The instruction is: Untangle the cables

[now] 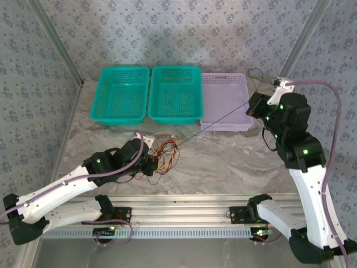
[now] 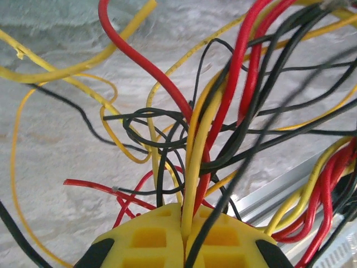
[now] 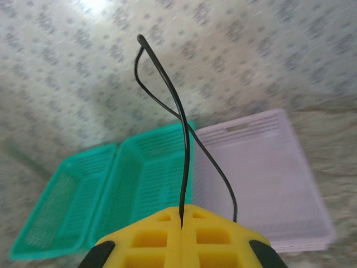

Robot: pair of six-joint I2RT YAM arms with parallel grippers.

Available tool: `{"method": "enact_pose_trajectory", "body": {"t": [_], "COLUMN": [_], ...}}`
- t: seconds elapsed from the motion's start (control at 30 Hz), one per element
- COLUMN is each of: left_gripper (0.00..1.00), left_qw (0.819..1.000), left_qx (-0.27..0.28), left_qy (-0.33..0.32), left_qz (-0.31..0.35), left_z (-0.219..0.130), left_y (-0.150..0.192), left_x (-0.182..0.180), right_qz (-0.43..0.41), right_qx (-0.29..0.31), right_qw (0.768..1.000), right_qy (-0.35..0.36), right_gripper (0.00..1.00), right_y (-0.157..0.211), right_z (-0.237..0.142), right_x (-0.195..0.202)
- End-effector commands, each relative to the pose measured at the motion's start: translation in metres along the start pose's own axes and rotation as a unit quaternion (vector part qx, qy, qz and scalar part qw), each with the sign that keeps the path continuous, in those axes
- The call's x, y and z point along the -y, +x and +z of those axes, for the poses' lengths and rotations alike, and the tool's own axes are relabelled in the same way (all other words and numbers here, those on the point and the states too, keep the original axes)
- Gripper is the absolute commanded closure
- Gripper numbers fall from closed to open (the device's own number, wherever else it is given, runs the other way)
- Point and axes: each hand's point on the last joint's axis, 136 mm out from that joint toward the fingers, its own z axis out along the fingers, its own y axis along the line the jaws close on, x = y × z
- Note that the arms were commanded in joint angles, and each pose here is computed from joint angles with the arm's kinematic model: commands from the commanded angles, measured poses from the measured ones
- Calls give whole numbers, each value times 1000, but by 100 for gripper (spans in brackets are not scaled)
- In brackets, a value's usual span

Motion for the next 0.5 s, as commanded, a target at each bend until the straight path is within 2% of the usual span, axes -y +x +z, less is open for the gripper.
{"method": "enact_pose_trajectory", "body": {"t": [0.0, 0.1, 0.23, 0.33, 0.4, 0.47], "left_gripper": [100, 100, 100, 100, 100, 100], "left_qw": [997, 995, 992, 991, 990, 989], "left_qx": [-17, 22, 55, 60, 69, 79], "left_qy": [-76, -88, -97, -107, -104, -101], "left_qz": [-8, -28, -50, -59, -66, -72], "left_z": [-4, -1, 15, 32, 39, 42], "left_y": [12, -8, -30, -39, -49, -57], "left_x": [-32, -32, -26, -21, -14, -8], "right_qz": [20, 48, 86, 72, 39, 10], "right_qx": [25, -33, -99, -119, -142, -167], "right_qw": [993, 974, 936, 916, 901, 898], "right_qy": [-117, -217, -326, -377, -407, -408], "right_gripper": [86, 67, 45, 36, 34, 35], "right_y": [-20, 5, 47, 77, 104, 134], "right_z": [1, 1, -3, -16, -27, -28], "right_x": [-41, -72, -106, -130, -150, -162]}}
